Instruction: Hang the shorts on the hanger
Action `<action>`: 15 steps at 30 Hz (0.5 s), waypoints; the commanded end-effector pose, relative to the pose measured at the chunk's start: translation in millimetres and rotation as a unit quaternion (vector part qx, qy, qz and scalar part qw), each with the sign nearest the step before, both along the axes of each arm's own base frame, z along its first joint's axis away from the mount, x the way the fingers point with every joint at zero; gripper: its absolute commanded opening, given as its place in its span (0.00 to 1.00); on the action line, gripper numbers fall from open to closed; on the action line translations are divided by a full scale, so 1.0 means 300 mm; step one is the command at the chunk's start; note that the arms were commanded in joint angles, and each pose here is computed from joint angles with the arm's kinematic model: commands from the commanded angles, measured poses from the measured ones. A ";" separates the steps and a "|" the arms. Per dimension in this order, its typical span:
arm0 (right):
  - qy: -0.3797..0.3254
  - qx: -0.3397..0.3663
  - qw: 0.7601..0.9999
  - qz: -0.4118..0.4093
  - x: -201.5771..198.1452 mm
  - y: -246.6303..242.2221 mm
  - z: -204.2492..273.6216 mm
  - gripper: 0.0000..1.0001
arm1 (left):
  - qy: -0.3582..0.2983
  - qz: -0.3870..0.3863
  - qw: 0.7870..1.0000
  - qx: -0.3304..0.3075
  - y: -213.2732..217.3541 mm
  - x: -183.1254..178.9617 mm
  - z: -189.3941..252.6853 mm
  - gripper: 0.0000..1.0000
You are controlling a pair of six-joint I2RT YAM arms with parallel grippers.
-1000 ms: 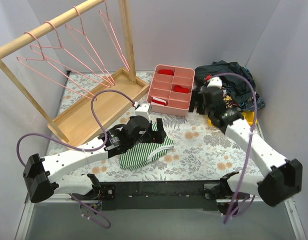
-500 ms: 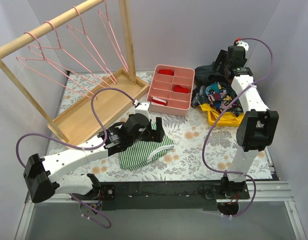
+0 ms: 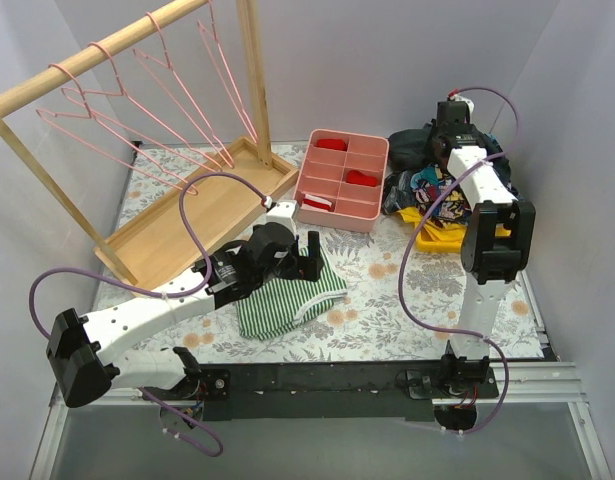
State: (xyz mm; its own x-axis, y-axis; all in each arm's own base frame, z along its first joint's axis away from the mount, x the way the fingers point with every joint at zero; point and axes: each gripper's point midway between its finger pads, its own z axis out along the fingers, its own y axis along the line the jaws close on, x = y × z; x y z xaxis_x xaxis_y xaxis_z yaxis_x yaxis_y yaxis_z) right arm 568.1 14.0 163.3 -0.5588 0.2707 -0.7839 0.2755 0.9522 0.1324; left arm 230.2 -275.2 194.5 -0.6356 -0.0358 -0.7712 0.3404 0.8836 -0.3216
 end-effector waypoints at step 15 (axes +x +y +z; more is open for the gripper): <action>-0.299 -0.054 0.953 -0.008 -0.166 -0.009 0.961 0.01 | -0.028 0.002 0.999 -0.029 -0.014 0.028 0.120 0.98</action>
State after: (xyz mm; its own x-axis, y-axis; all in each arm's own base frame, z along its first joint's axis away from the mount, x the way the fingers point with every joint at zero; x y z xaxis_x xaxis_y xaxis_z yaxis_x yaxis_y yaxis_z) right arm 539.5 3.7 331.7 -0.2883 0.2279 -0.9300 0.2648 0.9524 0.1513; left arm 234.1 -277.1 205.9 -0.6242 -0.0550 -0.7793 0.3405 0.8786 -0.3348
